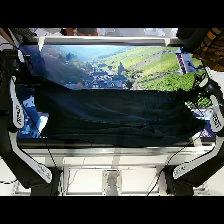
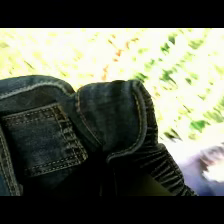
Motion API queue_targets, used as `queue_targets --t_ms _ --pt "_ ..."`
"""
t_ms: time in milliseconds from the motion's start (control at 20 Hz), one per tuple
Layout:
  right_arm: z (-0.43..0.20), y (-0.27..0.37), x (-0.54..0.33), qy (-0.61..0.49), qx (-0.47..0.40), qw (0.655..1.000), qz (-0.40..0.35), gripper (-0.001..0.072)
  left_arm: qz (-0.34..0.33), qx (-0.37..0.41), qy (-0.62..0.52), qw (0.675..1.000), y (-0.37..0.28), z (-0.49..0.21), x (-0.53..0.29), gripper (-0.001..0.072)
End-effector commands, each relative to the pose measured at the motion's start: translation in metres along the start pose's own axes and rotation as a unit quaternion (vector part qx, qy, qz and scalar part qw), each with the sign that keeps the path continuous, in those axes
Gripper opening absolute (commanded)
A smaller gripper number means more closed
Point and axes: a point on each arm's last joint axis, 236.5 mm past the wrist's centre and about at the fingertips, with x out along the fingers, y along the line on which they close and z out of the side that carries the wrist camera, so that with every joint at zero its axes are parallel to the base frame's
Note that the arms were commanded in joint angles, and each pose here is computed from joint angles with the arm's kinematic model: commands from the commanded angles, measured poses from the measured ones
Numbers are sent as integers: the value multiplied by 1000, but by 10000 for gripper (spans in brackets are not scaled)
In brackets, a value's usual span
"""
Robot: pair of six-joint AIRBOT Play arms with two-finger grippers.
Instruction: Fold the clothes and pants, and hang the long-sleeved shirts on hangers.
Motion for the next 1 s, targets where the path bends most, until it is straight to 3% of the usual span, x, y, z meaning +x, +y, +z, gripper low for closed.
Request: queue_targets --t_ms 0,250,500,550,600,700,800,950 --pt "39 7 -5 -45 20 999 3 35 0 -36 -18 999 1 11 7 29" --pt "132 18 -55 -179 66 981 19 34 -9 -139 -103 985 10 51 6 29" --pt "157 24 -52 -201 97 974 42 37 -17 -171 -154 973 10 77 8 30" --pt "156 25 -48 -195 98 975 45 92 -16 -170 -143 975 9 74 16 38" --pt "152 25 -45 -188 97 976 44 181 -15 -169 -132 976 7 71 23 119" --pt "146 24 -46 -172 70 982 35 285 -14 -168 -120 978 6 67 32 307" --pt "142 18 -58 -155 31 987 8 356 -14 -167 -119 979 6 66 30 309" --pt "141 -3 -96 -154 2 987 -52 356 -9 -151 -116 982 10 61 18 309"
